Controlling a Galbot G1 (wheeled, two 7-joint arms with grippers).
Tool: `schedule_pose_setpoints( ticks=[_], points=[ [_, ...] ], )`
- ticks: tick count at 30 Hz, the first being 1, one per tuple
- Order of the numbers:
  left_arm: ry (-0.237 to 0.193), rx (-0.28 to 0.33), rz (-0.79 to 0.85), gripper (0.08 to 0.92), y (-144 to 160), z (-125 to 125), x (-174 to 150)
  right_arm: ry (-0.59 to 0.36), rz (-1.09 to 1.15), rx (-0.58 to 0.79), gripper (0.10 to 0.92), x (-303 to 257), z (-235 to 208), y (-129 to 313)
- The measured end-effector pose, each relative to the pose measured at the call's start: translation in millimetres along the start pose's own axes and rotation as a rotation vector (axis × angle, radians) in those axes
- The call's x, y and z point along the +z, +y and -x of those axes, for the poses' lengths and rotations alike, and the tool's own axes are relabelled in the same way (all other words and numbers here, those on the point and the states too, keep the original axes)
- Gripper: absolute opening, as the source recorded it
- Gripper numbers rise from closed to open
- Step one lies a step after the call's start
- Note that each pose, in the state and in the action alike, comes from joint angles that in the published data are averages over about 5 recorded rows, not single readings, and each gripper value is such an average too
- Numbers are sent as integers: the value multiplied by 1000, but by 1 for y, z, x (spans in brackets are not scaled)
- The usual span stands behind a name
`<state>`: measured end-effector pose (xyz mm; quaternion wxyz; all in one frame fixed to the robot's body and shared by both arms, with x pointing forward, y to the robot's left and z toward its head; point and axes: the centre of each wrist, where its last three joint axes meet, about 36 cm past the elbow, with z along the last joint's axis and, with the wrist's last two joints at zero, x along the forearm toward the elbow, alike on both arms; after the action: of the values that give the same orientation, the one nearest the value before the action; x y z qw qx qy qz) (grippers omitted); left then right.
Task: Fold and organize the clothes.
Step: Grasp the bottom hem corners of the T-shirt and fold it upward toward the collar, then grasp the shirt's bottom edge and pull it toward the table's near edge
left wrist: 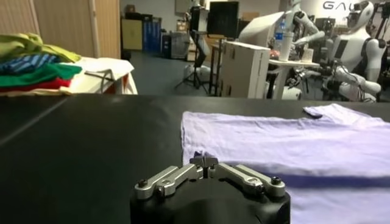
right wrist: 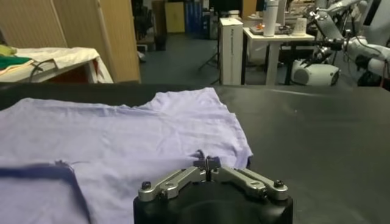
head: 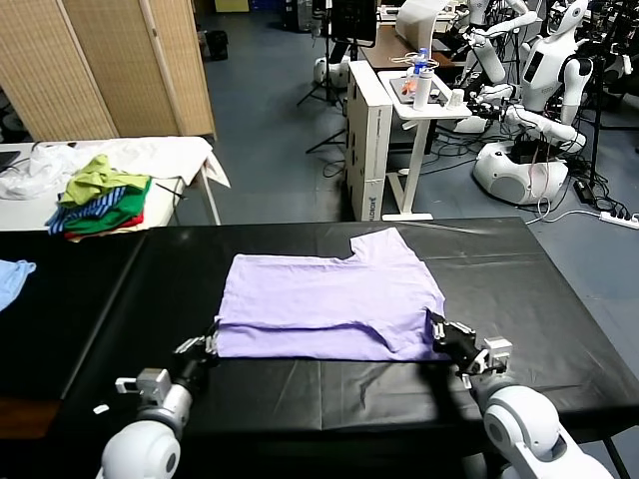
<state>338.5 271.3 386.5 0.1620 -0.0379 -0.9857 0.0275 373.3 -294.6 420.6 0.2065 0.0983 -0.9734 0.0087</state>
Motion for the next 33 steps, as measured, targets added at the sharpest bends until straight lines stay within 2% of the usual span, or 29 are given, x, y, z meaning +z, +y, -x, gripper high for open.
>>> schedule_pose_setpoints(
  ticks=[3,7,9,12,14,17,25,28,31,33],
  points=[
    [1,-4,-5,323,-2,-3,0,12,-23,1,585,-3,-10,-1],
    [4,-12,-3,569,-2,-13,-1,21,-55,2,813,-6,-26,-2],
    [11,-14,0,702,-1,-18,0,26,-65,0,877,-6,-35,-3],
    [29,-15,0,850,-1,-26,2,39,-74,-2,902,-2,-47,-3],
    [42,-14,-3,892,-2,-31,4,50,-74,-1,903,1,-54,-3],
    [59,-15,-13,905,-4,-35,8,71,-69,5,879,9,-61,-5],
    [83,-19,-25,905,-5,-38,15,106,-59,20,767,23,-69,-10],
    [87,-21,-25,881,-5,-38,17,108,-55,21,723,24,-69,-10],
    [90,-22,-23,827,-4,-38,17,109,-53,20,629,25,-70,-10],
    [91,-23,-22,772,-4,-39,18,110,-52,20,524,26,-70,-10]
  ],
)
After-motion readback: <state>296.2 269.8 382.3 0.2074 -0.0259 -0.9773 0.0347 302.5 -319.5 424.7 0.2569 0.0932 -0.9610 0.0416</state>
